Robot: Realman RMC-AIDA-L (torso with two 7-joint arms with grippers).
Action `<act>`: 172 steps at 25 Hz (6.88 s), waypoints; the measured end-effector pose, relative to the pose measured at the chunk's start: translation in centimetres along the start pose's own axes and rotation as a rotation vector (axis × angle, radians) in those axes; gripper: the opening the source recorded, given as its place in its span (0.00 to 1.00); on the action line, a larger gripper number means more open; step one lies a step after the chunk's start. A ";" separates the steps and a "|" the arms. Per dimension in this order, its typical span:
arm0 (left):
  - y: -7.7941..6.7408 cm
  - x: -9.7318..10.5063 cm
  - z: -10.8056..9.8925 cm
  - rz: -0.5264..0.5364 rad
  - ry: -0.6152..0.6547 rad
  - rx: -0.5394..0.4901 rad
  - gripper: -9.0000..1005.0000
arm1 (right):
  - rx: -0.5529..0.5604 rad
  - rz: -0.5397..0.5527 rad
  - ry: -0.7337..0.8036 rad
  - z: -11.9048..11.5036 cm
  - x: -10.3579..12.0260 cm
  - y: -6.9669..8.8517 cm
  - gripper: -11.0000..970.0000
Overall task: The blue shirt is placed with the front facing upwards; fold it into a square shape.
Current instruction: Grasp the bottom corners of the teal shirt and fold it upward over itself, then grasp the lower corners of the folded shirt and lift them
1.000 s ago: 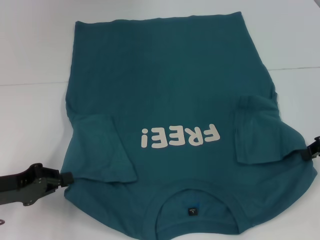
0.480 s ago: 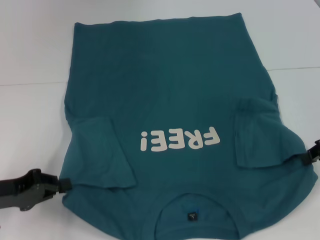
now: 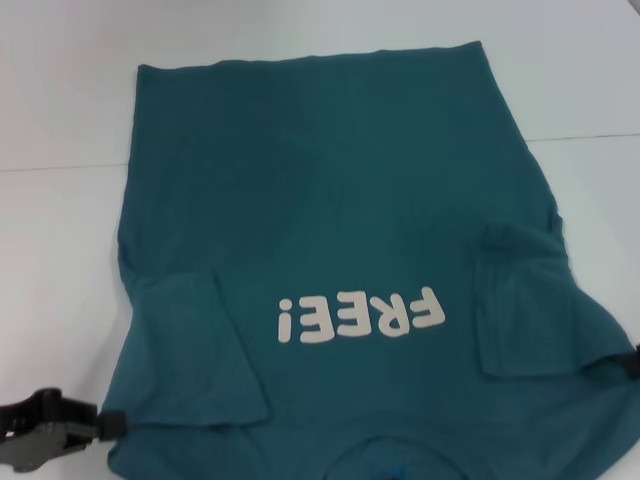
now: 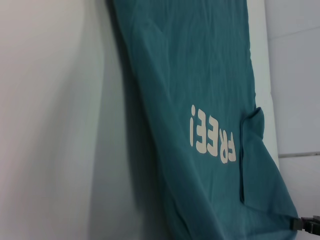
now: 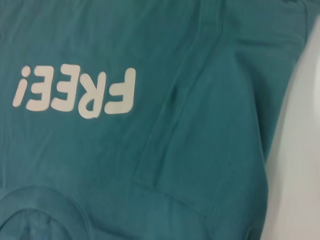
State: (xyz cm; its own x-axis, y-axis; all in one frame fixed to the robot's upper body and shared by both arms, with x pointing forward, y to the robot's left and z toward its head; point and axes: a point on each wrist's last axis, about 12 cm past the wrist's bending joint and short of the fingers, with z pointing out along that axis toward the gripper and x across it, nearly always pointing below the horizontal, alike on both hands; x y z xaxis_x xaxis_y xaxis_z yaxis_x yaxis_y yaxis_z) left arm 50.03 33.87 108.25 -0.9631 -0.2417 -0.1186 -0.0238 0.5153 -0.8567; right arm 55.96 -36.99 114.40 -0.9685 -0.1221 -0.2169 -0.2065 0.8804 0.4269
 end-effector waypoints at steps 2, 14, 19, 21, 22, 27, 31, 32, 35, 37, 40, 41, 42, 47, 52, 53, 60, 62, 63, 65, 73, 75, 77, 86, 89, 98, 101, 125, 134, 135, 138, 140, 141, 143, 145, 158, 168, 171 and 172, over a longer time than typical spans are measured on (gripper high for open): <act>0.3 0.5 -0.4 -0.007 0.009 -0.007 0.01 | -0.012 0.005 0.021 0.2 0.7 0.1 0.04; 1.1 2.0 -1.6 -0.043 0.051 -0.043 0.01 | -0.051 0.057 0.060 1.2 4.8 -0.3 0.04; -0.5 -0.1 -1.5 0.024 0.044 -0.025 0.01 | -0.094 0.006 -0.040 -0.2 2.5 0.4 0.04; -1.5 -1.3 -1.5 0.051 0.043 -0.017 0.01 | -0.113 -0.015 -0.091 -1.0 1.1 0.9 0.04; -1.9 -1.9 -1.5 0.059 0.040 -0.016 0.01 | -0.114 -0.021 -0.119 -1.3 0.4 1.1 0.04; -4.1 -5.4 -1.0 0.083 0.015 -0.030 0.01 | -0.094 0.005 -0.256 -2.0 -2.7 1.5 0.04; -5.9 -8.1 -0.8 0.107 -0.028 -0.052 0.01 | -0.066 0.043 -0.330 -1.8 -4.6 1.5 0.04; -6.3 -8.8 -0.7 0.114 -0.040 -0.059 0.01 | -0.058 0.051 -0.349 -1.8 -5.0 1.5 0.04; -7.9 -10.8 -0.7 0.138 -0.079 -0.089 0.01 | -0.035 0.077 -0.416 -2.1 -6.3 1.5 0.04; -8.9 -12.1 -0.3 0.156 -0.099 -0.128 0.01 | -0.023 0.086 -0.457 -2.2 -7.1 1.6 0.04; -9.8 -13.8 0.7 0.187 -0.127 -0.214 0.01 | -0.009 0.095 -0.493 -1.8 -8.2 2.0 0.04; -9.9 -14.2 1.2 0.196 -0.132 -0.244 0.01 | -0.003 0.095 -0.499 -1.6 -8.4 2.1 0.04; -10.0 -14.6 1.7 0.210 -0.138 -0.276 0.01 | 0.000 0.096 -0.501 -1.2 -8.7 2.2 0.04; -9.7 -15.3 4.6 0.269 -0.177 -0.389 0.01 | 0.060 0.078 -0.491 1.4 -10.0 2.6 0.05; -9.3 -15.8 5.7 0.306 -0.244 -0.442 0.01 | 0.156 0.064 -0.497 3.0 -10.8 2.7 0.05; -9.3 -15.8 5.7 0.306 -0.244 -0.442 0.01 | 0.170 0.056 -0.504 3.1 -11.1 2.8 0.05; -8.8 -16.3 6.4 0.374 -0.335 -0.483 0.01 | 0.209 0.017 -0.566 3.7 -12.5 3.9 0.06; -8.8 -16.5 6.6 0.392 -0.354 -0.492 0.01 | 0.217 0.016 -0.583 3.8 -12.9 4.0 0.06; -8.9 -16.6 6.7 0.400 -0.360 -0.495 0.01 | 0.221 0.017 -0.591 3.8 -13.0 4.1 0.06; -9.1 -16.7 7.1 0.423 -0.377 -0.510 0.01 | 0.228 0.021 -0.603 4.0 -13.2 4.1 0.06; -9.6 -17.2 8.2 0.498 -0.425 -0.559 0.01 | 0.243 0.085 -0.656 3.6 -13.7 3.5 0.07; -9.6 -17.3 8.2 0.500 -0.439 -0.563 0.01 | 0.247 0.078 -0.661 3.4 -13.9 3.6 0.07; -9.6 -17.4 8.3 0.501 -0.454 -0.569 0.01 | 0.252 0.053 -0.663 3.3 -14.3 4.1 0.07; -9.6 -17.8 8.4 0.545 -0.480 -0.594 0.01 | 0.279 0.051 -0.695 3.8 -15.1 4.3 0.08; -9.7 -17.8 8.6 0.561 -0.481 -0.598 0.01 | 0.288 0.060 -0.702 4.1 -15.1 4.0 0.08; -9.9 -17.8 9.2 0.577 -0.478 -0.603 0.01 | 0.294 0.050 -0.705 4.2 -15.3 4.2 0.09; -9.9 -17.7 9.5 0.583 -0.474 -0.605 0.01 | 0.303 0.036 -0.683 5.0 -15.1 4.3 0.09; -9.1 -16.9 10.6 0.546 -0.470 -0.611 0.12 | 0.353 -0.053 -0.599 6.7 -14.7 4.7 0.15; -9.0 -16.5 9.2 0.474 -0.504 -0.574 0.26 | 0.305 -0.026 -0.584 5.0 -14.7 4.5 0.47; -9.0 -16.4 9.0 0.467 -0.513 -0.567 0.29 | 0.290 -0.012 -0.586 4.6 -14.5 4.3 0.49; -9.2 -15.5 7.6 0.443 -0.563 -0.525 0.40 | 0.221 0.022 -0.602 3.6 -13.7 3.9 0.56; -9.4 -14.8 6.4 0.420 -0.594 -0.481 0.50 | 0.135 0.039 -0.625 3.0 -12.5 3.5 0.61; -9.2 -14.5 6.0 0.402 -0.597 -0.461 0.54 | 0.090 0.047 -0.639 2.7 -12.0 3.3 0.63; -8.6 -13.7 5.0 0.341 -0.596 -0.398 0.63 | -0.011 0.068 -0.665 2.6 -10.3 2.5 0.68; -7.7 -13.2 4.3 0.274 -0.588 -0.345 0.70 | -0.098 0.081 -0.693 2.5 -8.4 1.6 0.73; -2.7 -9.4 3.7 0.035 -0.481 -0.126 0.86 | -0.370 0.122 -0.711 2.7 -0.1 -0.9 0.74; -0.8 -8.6 4.6 -0.078 -0.484 -0.146 0.86 | -0.365 0.117 -0.714 2.8 -0.2 -0.9 0.74; -0.5 -8.5 4.7 -0.108 -0.496 -0.144 0.86 | -0.369 0.121 -0.715 2.9 -0.2 -0.9 0.74; -0.5 -8.5 4.8 -0.111 -0.498 -0.145 0.86 | -0.369 0.122 -0.717 3.0 -0.1 -0.9 0.74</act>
State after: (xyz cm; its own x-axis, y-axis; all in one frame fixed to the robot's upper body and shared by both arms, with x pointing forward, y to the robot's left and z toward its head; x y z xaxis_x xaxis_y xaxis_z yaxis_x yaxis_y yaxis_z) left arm 59.47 31.76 107.27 -0.7098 -0.6440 -0.2855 -0.1888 0.5643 -0.8037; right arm 56.70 -36.42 111.44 -0.6885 0.3984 -0.6060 -0.2592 0.6453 0.7186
